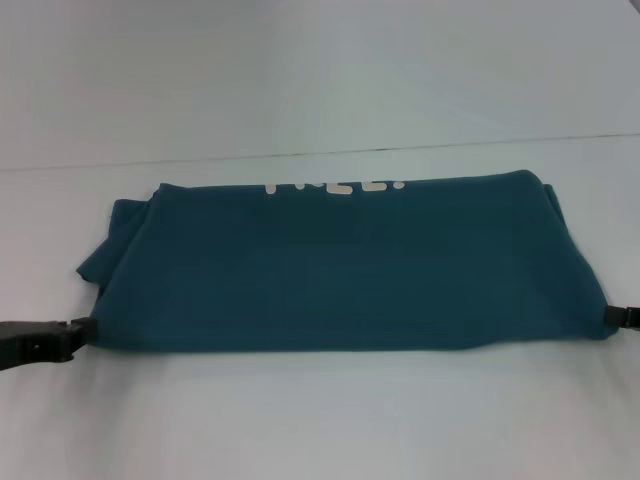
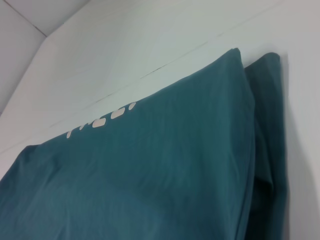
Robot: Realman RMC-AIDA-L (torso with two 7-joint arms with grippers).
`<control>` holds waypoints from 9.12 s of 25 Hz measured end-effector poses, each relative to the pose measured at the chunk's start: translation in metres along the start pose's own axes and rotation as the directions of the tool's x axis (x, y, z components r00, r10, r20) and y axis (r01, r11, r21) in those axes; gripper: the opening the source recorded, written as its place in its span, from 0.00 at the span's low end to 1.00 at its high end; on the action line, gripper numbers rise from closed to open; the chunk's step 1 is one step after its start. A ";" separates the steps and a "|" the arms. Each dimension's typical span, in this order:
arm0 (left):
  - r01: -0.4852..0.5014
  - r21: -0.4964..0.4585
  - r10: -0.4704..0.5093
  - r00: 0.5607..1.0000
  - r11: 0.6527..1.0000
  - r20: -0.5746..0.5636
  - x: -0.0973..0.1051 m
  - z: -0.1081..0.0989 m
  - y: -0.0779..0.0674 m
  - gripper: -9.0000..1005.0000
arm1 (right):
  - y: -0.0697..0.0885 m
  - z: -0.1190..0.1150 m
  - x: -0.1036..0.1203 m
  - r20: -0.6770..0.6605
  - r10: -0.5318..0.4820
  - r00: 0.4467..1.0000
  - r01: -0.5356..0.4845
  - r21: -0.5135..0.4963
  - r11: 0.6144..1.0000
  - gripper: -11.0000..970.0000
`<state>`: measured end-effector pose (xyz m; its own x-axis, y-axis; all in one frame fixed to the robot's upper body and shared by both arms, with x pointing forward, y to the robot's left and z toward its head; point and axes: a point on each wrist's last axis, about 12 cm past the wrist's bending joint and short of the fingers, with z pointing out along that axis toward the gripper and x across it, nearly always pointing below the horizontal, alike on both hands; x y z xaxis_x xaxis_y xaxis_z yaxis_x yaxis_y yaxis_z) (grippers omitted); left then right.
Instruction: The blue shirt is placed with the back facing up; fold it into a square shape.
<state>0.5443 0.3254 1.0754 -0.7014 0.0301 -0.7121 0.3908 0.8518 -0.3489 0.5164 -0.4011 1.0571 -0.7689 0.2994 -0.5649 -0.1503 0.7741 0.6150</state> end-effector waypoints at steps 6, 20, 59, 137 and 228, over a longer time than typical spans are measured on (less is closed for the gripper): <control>-0.008 -0.016 0.008 1.000 1.000 -0.022 0.004 -0.004 0.003 0.01 | -0.005 -0.006 0.009 0.013 0.027 1.000 -0.027 0.007 1.000 0.01; 0.003 -0.048 -0.004 1.000 0.999 -0.018 0.008 -0.008 0.010 0.01 | -0.011 -0.011 0.014 0.026 0.040 0.999 -0.041 0.035 0.999 0.01; 0.275 0.013 -0.264 0.935 0.961 -0.236 0.002 -0.038 0.009 0.73 | 0.046 -0.012 -0.079 0.180 -0.191 0.965 0.222 -0.174 0.959 0.93; 0.268 -0.059 -0.274 0.926 0.962 -0.260 -0.037 0.019 0.007 0.37 | 0.062 -0.011 -0.102 0.239 -0.221 0.945 0.270 -0.194 0.943 0.94; -0.128 0.712 -0.054 0.972 0.690 0.227 0.009 0.052 -0.113 0.86 | 0.074 0.073 -0.054 -0.149 -0.101 0.984 0.078 -0.154 0.985 0.93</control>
<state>0.5245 0.2024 1.0765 -0.5675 -0.1355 -0.8122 0.7843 0.2116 -0.5833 0.5925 -0.3195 1.0926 -0.8335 0.1330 -0.5363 -0.3040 0.7001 0.6461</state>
